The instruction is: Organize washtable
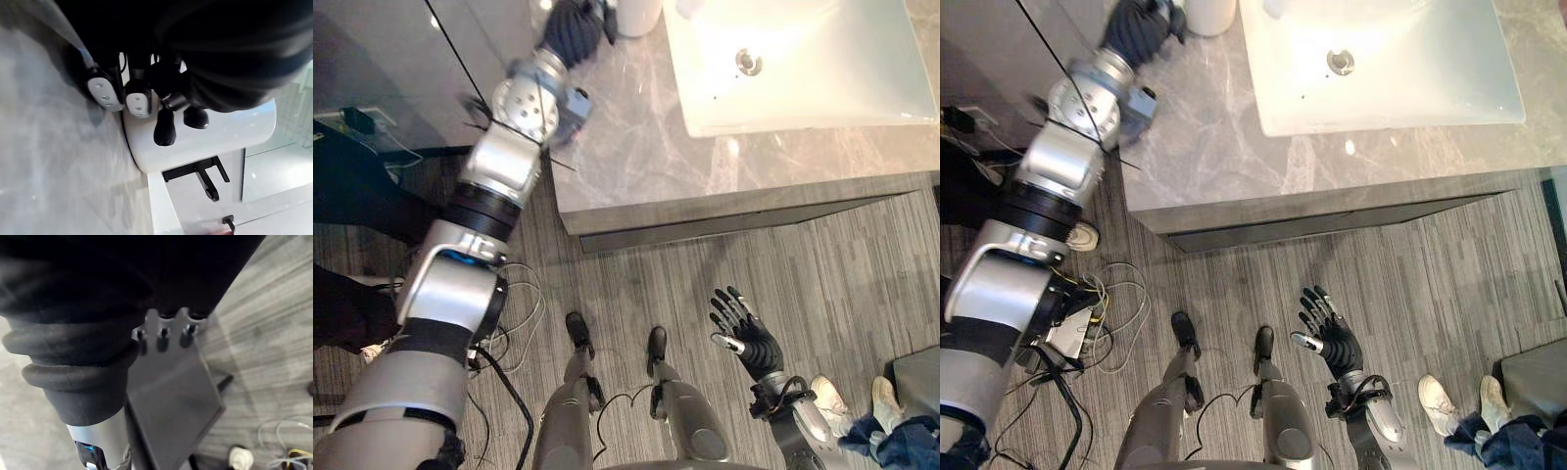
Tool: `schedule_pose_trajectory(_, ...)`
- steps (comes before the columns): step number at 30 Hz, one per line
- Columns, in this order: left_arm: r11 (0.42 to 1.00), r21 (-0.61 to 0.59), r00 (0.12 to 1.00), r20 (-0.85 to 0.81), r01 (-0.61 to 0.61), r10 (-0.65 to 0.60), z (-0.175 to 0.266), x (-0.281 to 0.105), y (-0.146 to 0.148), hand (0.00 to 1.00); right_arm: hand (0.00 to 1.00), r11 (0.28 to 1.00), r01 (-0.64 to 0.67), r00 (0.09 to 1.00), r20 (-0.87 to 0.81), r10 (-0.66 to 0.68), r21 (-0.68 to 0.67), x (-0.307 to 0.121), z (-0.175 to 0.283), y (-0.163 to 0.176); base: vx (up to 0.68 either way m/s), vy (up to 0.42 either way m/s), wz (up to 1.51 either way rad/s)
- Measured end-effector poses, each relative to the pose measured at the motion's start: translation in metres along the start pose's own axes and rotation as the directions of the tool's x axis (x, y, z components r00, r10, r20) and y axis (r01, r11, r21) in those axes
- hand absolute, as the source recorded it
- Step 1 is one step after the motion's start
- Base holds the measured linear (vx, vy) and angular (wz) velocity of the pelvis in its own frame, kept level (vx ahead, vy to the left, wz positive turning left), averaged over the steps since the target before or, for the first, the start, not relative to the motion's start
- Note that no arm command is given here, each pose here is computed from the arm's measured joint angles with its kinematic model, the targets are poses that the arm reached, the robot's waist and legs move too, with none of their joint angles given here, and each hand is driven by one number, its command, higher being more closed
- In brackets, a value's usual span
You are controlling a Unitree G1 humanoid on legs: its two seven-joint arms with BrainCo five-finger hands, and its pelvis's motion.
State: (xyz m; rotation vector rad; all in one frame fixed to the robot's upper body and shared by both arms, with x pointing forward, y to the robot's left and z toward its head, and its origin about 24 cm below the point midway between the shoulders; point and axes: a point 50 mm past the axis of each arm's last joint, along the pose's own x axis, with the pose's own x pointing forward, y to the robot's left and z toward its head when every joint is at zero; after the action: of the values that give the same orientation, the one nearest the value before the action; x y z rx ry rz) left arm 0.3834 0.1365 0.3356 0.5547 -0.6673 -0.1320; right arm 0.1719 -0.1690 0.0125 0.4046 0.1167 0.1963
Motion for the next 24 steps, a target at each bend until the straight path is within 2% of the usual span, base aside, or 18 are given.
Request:
schedule_pose_trajectory(2, 0.998, 0.047, 0.999, 0.001, -0.051, 0.051, 0.004, 0.002, 0.022, 1.0, 0.0, 1.0, 0.0, 1.0, 0.001, 0.0, 0.0, 0.0, 0.0, 0.0, 0.04, 0.031, -0.03)
schedule_pose_trajectory(5, 0.996, 0.058, 0.997, 0.027, -0.069, 0.068, 0.013, 0.005, 0.03, 1.0, 0.0, 1.0, 0.011, 1.0, -0.002, -0.011, -0.001, -0.003, 0.0, -0.002, 0.07, 0.032, -0.01)
schedule_pose_trajectory(20, 0.993, 0.075, 0.995, 0.013, -0.095, 0.094, 0.014, 0.008, 0.042, 1.0, 0.0, 0.999, 0.016, 1.0, 0.014, -0.015, -0.028, -0.004, 0.004, -0.007, 0.01, 0.024, -0.01)
schedule_pose_trajectory(24, 0.994, 0.048, 0.995, 0.001, -0.1, 0.1, 0.004, -0.002, 0.04, 1.0, 0.0, 1.0, 0.001, 1.0, -0.002, -0.001, -0.019, -0.003, 0.0, -0.003, 0.02, 0.043, -0.01)
